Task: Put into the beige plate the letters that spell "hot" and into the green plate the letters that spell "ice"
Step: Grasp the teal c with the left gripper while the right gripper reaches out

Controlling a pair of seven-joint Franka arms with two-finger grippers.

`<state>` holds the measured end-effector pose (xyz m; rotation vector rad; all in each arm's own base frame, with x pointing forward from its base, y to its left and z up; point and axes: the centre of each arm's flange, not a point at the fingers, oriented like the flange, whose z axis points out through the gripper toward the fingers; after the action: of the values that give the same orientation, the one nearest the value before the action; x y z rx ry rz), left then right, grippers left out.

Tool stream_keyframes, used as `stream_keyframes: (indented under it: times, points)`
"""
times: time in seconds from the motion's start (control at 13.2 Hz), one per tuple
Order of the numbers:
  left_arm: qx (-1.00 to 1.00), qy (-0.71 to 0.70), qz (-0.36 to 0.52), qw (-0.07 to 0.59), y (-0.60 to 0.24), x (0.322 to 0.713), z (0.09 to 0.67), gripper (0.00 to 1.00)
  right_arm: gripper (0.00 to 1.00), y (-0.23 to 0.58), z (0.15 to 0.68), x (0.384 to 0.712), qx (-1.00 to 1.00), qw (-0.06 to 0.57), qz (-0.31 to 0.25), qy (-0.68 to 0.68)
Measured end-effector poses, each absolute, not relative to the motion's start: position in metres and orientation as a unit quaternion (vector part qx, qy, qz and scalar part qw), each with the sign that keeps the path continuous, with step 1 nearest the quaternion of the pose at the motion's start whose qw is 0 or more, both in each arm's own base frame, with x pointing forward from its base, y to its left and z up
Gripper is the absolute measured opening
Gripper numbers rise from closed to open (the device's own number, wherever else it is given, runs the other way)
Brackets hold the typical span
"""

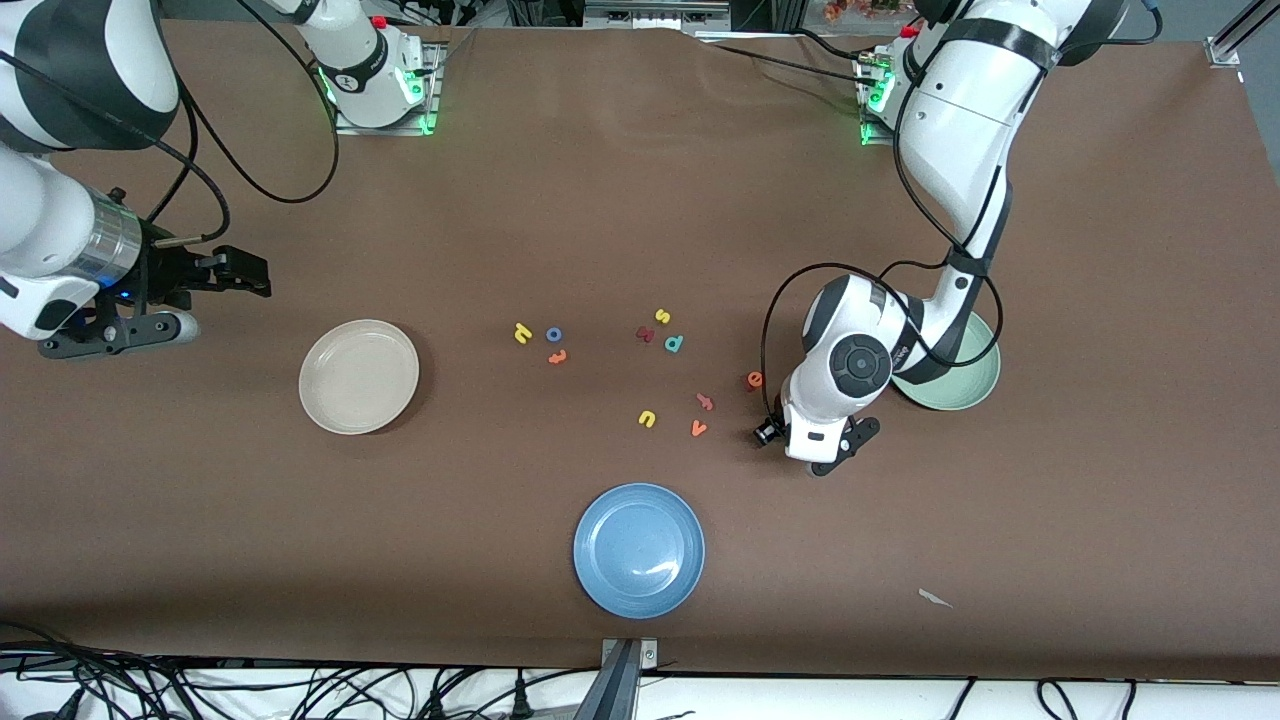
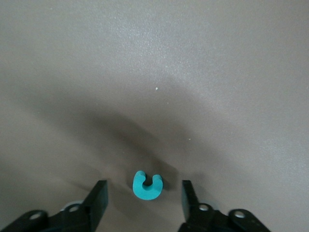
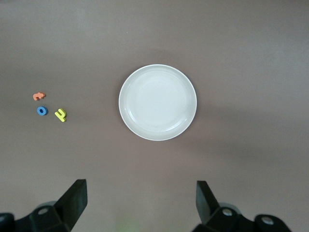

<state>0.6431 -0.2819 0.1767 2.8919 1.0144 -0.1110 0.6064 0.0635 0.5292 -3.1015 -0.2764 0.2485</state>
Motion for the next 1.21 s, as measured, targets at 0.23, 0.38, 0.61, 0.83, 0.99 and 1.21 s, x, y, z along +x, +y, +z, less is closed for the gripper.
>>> stream_keyframes:
  times: [0.23,0.38,0.61,0.83,0.99,1.21]
  points:
    - [0.943,0.328,-0.038,0.035,-0.284,0.641,0.172,0.49,1.00,0.081,0.506,0.610,-0.990,0.006,0.102,-0.101]
    - [0.945,0.325,-0.034,0.034,-0.285,0.641,0.172,0.48,1.00,0.094,0.502,0.609,-0.990,0.004,0.105,-0.094]
    - [0.945,0.323,-0.032,0.034,-0.285,0.642,0.174,0.24,1.00,0.119,0.503,0.606,-0.993,0.010,0.101,-0.054]
    - [0.952,0.304,-0.034,0.032,-0.282,0.643,0.175,0.25,1.00,0.160,0.490,0.603,-0.996,0.013,0.083,0.004]
    - [0.960,0.272,-0.058,0.013,-0.267,0.645,0.190,0.25,1.00,0.181,0.467,0.601,-0.997,0.017,0.072,0.030]
    - [0.972,0.203,-0.120,-0.011,-0.210,0.649,0.257,0.25,1.00,0.208,0.426,0.594,-0.997,0.025,0.060,0.043]
